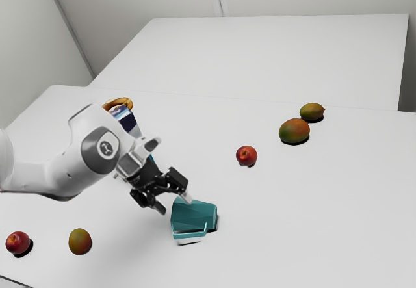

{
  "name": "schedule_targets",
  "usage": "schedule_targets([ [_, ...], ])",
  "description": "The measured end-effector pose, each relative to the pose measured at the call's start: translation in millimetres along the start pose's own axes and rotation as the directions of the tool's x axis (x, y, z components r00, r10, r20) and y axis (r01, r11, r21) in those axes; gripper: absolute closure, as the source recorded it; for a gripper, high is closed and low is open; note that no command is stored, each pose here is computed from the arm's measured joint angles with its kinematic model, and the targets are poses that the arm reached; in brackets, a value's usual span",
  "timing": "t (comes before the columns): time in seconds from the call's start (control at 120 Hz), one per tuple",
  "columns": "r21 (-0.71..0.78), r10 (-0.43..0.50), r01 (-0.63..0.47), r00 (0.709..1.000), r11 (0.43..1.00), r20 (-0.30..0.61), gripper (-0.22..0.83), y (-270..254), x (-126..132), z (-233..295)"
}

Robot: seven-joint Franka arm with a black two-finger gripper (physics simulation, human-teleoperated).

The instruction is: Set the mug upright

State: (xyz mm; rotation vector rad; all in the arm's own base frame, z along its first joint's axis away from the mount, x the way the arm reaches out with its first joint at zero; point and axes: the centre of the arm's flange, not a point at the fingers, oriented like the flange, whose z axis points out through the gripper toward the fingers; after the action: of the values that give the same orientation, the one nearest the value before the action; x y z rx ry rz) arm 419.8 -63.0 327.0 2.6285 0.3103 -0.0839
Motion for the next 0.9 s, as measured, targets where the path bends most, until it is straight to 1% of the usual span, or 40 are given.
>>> schedule_targets([
  [0.233, -0.065, 0.002, -0.003, 1.000, 0.998, -0.008, 0.00, -6, 7, 22],
  [0.467, -0.182, 0.001, -0.012, 0.998, 0.983, -0.061, 0.00, -6, 9, 26],
  [0.558, -0.213, 0.009, -0.024, 0.997, 0.977, -0.075, 0.00, -8, 7, 28],
  [0.708, -0.247, 0.008, -0.026, 0.997, 0.969, -0.073, 0.00, -19, -4, 39],
  [0.9, -0.277, 0.046, -0.074, 0.993, 0.958, -0.107, 0.00, -22, -5, 40],
])
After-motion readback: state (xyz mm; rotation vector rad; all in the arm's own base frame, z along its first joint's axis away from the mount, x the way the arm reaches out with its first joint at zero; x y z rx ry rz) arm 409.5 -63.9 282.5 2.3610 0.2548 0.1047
